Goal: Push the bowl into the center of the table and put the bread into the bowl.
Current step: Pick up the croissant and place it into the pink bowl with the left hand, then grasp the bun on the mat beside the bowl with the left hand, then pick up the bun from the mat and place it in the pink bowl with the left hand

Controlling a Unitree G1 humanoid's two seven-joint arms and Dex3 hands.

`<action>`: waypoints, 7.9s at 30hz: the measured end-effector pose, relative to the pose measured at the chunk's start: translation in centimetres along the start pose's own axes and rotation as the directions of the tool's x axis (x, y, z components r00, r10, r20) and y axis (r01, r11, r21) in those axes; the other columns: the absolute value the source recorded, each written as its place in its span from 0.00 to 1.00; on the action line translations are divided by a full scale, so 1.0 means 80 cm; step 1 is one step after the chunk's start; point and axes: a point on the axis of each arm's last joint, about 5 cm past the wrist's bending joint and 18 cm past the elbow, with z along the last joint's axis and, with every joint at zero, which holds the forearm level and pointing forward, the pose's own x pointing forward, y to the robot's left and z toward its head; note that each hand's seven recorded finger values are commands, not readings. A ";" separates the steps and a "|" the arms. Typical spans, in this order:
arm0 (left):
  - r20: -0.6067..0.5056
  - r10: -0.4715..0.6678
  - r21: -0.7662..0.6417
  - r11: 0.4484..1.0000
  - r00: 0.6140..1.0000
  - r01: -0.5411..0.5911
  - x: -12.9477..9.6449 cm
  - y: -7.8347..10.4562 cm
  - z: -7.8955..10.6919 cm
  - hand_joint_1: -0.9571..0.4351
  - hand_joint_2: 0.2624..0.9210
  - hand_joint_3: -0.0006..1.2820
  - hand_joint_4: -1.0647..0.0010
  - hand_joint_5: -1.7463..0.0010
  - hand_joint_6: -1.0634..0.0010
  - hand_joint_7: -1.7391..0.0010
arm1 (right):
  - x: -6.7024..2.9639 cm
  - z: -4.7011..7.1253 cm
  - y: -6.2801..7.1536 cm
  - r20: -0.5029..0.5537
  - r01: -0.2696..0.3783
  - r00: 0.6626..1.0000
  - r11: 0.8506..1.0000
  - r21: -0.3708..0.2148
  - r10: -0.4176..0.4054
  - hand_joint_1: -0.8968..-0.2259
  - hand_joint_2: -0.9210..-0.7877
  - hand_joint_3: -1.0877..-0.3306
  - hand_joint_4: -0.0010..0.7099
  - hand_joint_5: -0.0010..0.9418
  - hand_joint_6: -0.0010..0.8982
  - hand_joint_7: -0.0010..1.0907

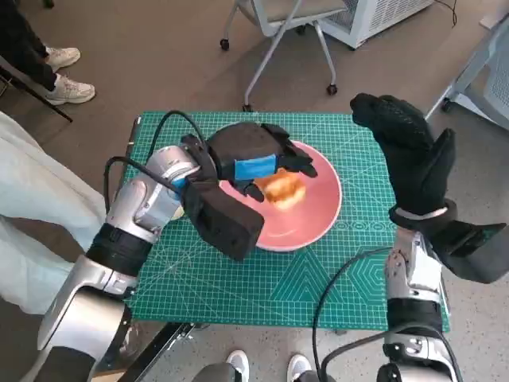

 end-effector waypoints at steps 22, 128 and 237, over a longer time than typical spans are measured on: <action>0.020 0.125 0.055 0.991 0.992 -0.126 -0.080 0.023 -0.007 0.36 0.78 0.00 0.85 0.99 0.66 0.99 | 0.000 -0.002 0.003 0.000 0.008 1.000 1.000 0.010 -0.008 0.35 0.00 0.51 0.25 0.00 0.09 0.44; -0.592 -0.273 -0.210 0.961 0.758 0.182 -0.097 -0.077 -0.115 0.73 0.85 0.04 0.49 0.97 0.45 0.98 | 0.001 0.002 -0.006 -0.010 -0.027 1.000 1.000 -0.006 0.027 0.36 0.00 0.48 0.25 0.00 0.07 0.46; -0.132 0.052 -0.007 0.999 0.990 -0.054 0.006 -0.004 0.006 0.49 1.00 0.02 0.49 0.99 0.44 0.93 | -0.010 0.003 -0.011 -0.030 -0.009 1.000 1.000 -0.001 0.009 0.38 0.00 0.50 0.25 0.00 0.09 0.42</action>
